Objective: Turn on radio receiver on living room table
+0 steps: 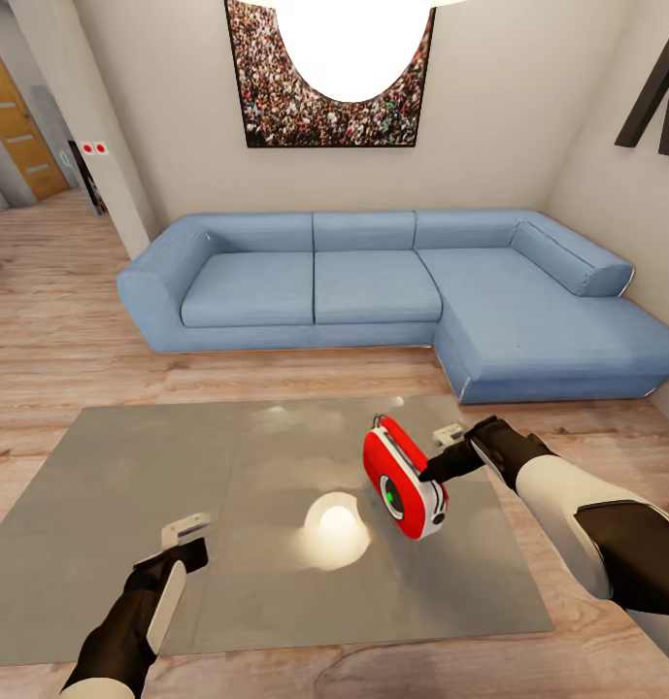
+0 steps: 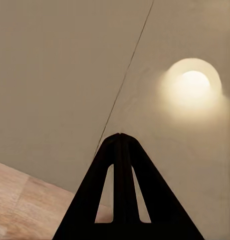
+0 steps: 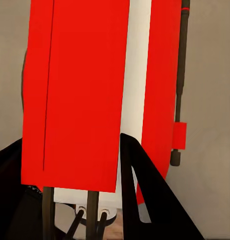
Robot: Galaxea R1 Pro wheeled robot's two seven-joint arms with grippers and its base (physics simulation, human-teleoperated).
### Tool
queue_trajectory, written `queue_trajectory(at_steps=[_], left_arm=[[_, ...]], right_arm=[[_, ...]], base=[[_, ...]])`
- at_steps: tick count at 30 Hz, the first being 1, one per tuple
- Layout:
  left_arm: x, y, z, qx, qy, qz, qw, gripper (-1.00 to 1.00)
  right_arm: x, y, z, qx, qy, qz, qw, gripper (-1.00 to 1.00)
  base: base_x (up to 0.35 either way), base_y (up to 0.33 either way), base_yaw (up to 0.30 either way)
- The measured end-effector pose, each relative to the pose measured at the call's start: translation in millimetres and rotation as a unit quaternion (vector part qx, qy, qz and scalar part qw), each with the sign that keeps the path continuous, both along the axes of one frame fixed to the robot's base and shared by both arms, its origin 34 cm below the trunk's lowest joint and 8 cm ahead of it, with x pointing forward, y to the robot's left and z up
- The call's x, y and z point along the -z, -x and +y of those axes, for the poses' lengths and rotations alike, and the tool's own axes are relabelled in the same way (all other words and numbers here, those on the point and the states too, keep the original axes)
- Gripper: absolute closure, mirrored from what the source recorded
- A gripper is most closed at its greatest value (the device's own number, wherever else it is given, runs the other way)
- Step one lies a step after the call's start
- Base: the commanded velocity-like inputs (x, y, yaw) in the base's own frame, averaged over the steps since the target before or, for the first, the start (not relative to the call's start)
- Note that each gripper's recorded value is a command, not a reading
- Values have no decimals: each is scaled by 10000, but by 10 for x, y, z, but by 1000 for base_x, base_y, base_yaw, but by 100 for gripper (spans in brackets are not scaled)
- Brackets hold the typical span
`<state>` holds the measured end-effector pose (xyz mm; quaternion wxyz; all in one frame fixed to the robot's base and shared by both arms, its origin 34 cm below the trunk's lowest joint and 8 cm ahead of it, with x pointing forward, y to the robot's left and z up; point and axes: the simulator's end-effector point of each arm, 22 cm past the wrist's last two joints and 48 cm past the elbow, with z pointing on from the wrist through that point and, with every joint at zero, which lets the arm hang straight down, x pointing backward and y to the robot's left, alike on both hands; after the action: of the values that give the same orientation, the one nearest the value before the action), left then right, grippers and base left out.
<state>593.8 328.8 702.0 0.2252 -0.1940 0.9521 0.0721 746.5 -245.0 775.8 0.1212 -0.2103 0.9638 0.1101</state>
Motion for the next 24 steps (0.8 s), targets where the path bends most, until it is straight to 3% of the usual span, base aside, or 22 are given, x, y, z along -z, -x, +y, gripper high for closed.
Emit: queue_trajectory(at_steps=[24], left_arm=[[201,-59,-21,3,12,-2,10000,100]], right_arm=[[233,7,-17,45,24,129,9999,100]], base=[[0,0,0]])
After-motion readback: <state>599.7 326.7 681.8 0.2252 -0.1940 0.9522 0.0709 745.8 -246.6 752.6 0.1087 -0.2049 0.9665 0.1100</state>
